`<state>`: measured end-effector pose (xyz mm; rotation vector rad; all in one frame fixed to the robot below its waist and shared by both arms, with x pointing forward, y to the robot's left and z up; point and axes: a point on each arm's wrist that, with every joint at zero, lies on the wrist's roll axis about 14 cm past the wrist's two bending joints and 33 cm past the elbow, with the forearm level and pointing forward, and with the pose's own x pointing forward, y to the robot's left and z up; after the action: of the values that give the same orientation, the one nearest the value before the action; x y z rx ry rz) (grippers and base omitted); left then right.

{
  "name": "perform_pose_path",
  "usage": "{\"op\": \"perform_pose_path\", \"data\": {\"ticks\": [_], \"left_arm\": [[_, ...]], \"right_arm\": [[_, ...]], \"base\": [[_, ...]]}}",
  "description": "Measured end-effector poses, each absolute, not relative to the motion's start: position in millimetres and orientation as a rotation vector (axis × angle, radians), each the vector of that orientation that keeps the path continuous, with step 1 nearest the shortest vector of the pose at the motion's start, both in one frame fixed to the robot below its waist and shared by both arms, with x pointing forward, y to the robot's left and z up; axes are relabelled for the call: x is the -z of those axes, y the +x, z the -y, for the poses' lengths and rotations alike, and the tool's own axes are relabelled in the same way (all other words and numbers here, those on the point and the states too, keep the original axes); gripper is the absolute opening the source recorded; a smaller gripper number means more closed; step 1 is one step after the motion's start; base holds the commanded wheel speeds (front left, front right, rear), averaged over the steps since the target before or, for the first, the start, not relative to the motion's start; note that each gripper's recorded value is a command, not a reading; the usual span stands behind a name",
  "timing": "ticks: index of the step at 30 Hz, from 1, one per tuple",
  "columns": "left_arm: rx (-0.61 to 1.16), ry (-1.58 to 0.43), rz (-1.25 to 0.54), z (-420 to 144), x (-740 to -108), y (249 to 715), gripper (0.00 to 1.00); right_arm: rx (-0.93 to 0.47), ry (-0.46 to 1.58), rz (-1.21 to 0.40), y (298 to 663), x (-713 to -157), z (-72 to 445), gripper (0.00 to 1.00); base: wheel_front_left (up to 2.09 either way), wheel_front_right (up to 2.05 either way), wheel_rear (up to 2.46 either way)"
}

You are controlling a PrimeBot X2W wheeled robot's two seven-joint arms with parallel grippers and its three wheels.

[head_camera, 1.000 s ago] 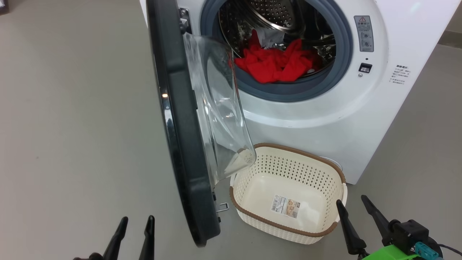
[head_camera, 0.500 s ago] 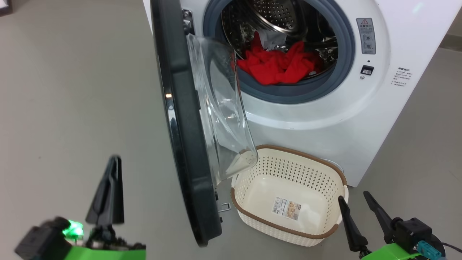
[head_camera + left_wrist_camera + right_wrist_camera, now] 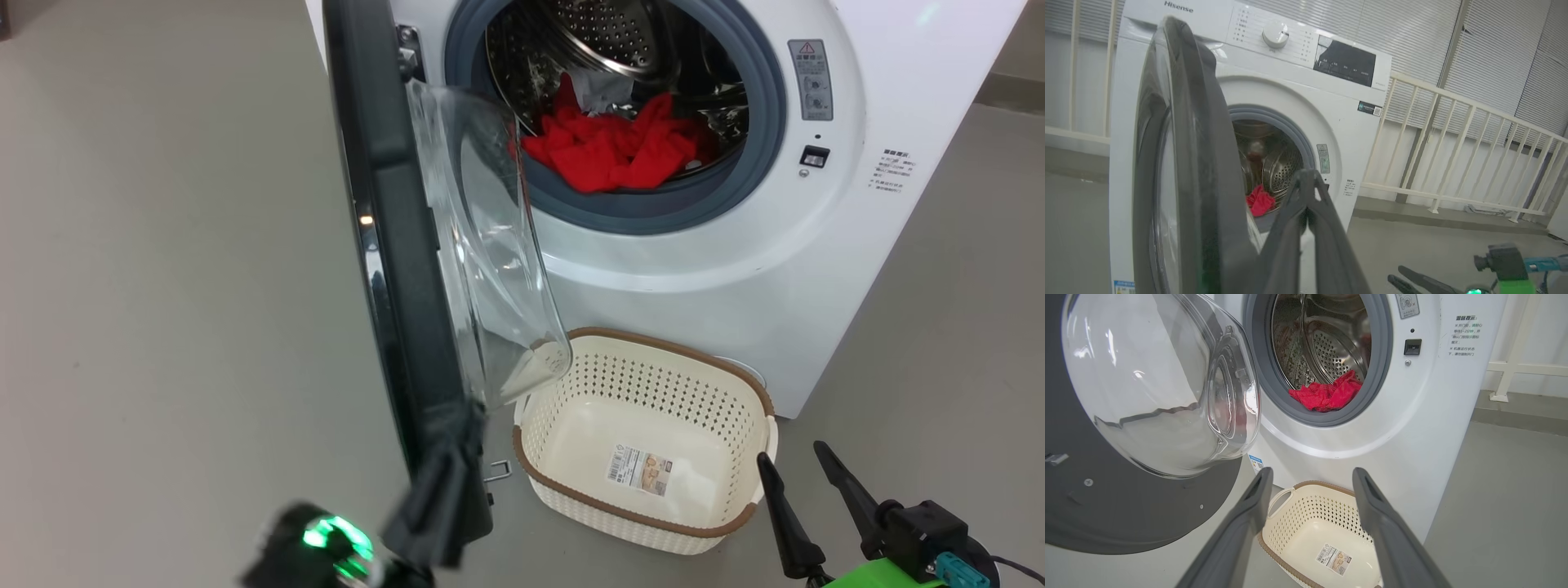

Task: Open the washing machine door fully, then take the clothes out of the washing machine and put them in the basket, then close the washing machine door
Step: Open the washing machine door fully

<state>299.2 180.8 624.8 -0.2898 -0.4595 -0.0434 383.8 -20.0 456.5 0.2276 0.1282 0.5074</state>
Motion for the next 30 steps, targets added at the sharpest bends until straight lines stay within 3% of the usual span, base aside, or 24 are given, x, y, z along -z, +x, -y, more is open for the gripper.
{"op": "perform_pose_path", "data": {"ticks": [11, 22, 30], "left_arm": [[0.017, -0.469, 0.125, -165, -518, 306, 0.0], [-0.021, -0.472, 0.129, -180, -516, 309, 0.0], [-0.225, -0.439, 0.163, -241, -514, 292, 0.0]], "right_arm": [[-0.512, 0.232, -0.144, 381, -451, 19, 1.0], [-0.513, 0.233, -0.141, 383, -452, 18, 1.0], [-0.523, 0.234, -0.137, 383, -454, 15, 1.0]], "base": [[0.0, 0.0, 0.0], [0.0, 0.0, 0.0], [0.0, 0.0, 0.0]]}}
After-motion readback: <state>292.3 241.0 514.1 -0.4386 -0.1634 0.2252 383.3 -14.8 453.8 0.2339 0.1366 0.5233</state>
